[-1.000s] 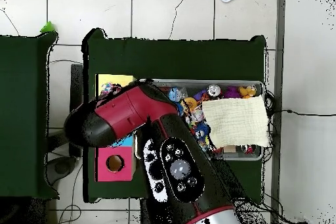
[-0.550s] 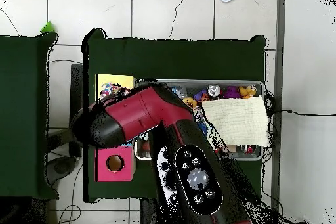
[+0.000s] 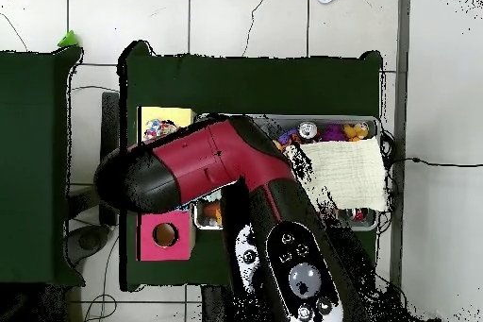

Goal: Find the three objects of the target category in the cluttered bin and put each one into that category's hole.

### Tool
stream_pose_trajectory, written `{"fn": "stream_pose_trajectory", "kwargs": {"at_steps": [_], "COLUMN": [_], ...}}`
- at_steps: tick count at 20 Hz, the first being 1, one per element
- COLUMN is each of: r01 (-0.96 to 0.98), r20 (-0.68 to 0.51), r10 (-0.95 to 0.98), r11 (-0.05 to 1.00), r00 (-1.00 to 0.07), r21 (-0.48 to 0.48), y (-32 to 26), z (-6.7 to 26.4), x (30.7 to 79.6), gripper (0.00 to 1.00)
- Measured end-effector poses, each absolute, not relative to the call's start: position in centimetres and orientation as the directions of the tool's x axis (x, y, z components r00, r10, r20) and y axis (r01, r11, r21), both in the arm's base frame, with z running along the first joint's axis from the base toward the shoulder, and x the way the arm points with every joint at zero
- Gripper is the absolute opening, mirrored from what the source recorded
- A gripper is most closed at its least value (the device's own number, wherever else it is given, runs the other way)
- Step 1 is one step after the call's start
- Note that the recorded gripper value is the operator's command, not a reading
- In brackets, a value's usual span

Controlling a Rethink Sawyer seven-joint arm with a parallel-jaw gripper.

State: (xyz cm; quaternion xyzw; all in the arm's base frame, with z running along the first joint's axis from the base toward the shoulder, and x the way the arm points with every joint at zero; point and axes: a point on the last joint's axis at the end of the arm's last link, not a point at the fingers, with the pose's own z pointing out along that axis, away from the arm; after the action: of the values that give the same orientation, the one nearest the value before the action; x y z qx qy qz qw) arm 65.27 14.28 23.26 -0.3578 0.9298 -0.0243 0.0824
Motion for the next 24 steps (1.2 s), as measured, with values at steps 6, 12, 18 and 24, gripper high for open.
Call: {"fn": "stream_pose_trajectory", "kwargs": {"at_steps": [6,12,18,24], "r01": [-0.643,-0.626,-0.615,-0.615], "r20": [-0.146,-0.143,-0.135,-0.141], "r10": [-0.648,-0.631,-0.62,-0.622], "r11": [0.761,0.775,0.784,0.783], "r00": [-0.747,-0.763,-0.773,-0.77], "r21": [-0.088,-0.082,-0.085,-0.095], "y": [11.8,8.1,4.4,2.4], "z": [23.4,22.2,20.6,19.9], "x": [66.1,66.8,67.1,67.8], "gripper": [1.0,1.0,1.0,1.0]}}
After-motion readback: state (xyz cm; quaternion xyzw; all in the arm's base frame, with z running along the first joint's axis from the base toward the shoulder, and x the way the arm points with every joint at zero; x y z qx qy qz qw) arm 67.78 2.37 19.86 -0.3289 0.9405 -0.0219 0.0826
